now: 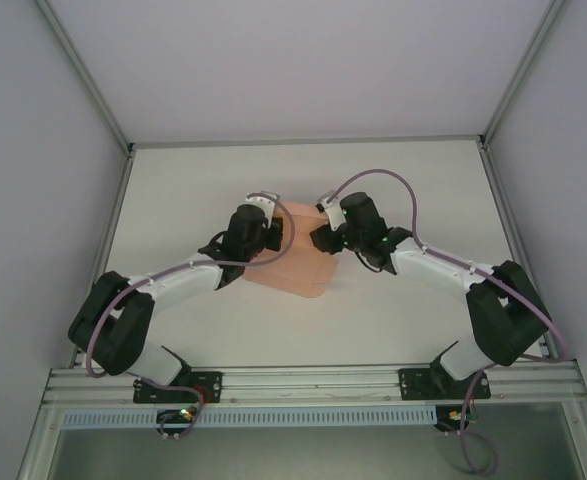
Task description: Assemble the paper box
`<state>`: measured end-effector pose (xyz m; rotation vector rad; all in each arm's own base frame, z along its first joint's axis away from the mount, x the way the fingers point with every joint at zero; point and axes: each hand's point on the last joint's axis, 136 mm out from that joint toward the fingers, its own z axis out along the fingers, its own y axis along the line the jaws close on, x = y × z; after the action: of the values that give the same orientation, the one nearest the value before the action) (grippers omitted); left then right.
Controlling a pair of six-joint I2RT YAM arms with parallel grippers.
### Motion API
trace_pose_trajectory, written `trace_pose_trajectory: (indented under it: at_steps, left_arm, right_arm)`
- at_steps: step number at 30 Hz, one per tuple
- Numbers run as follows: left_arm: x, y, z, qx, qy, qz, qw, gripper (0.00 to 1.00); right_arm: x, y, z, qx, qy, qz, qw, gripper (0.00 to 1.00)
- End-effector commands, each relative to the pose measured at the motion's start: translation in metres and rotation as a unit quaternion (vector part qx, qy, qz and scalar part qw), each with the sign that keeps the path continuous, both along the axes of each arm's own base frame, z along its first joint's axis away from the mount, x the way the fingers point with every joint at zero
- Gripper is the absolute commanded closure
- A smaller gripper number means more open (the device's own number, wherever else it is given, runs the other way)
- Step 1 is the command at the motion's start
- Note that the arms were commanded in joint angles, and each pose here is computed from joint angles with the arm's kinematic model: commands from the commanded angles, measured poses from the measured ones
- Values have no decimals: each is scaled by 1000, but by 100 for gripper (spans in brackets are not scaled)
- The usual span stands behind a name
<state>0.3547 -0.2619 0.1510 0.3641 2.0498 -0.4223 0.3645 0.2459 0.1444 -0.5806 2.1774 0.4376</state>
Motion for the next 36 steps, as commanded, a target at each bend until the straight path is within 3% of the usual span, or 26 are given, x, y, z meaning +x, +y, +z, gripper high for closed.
trace_pose_trajectory:
  at_steps: [1, 6, 10, 15, 17, 18, 20, 23, 27, 33, 36]
  left_arm:
    - [5, -1, 9, 9, -8, 28, 1000, 100]
    - [7, 0, 14, 21, -11, 54, 998, 100]
    - [8, 4, 18, 27, -15, 72, 997, 100]
    - [10, 12, 13, 38, -5, 95, 995, 100]
    - [10, 13, 12, 34, -2, 94, 995, 100]
    - [10, 13, 12, 31, -1, 93, 995, 100]
    - [9, 12, 13, 22, 0, 85, 996, 100]
    - [6, 9, 17, 7, -4, 71, 997, 100]
    - [6, 10, 19, 10, -5, 83, 996, 100]
    - [4, 5, 23, 21, -9, 105, 994, 100]
    - [5, 5, 20, 22, 3, 114, 993, 100]
  right_arm:
    - [18, -35, 0, -32, -4, -128, 991, 70]
    - [24, -67, -10, -75, 15, -232, 970, 73]
    - [25, -84, -18, -116, 21, -272, 955, 72]
    - [19, -74, -21, -117, 28, -226, 967, 55]
    - [16, -66, -19, -96, 24, -204, 974, 55]
    - [14, -64, -17, -87, 23, -193, 977, 57]
    - [11, -63, -14, -73, 22, -184, 980, 72]
    - [10, -61, -13, -55, 23, -167, 984, 85]
    - [20, -70, -10, -60, 16, -215, 975, 98]
    - [33, -111, -5, -63, 14, -402, 913, 100]
    - [34, -129, -4, -83, 10, -462, 883, 100]
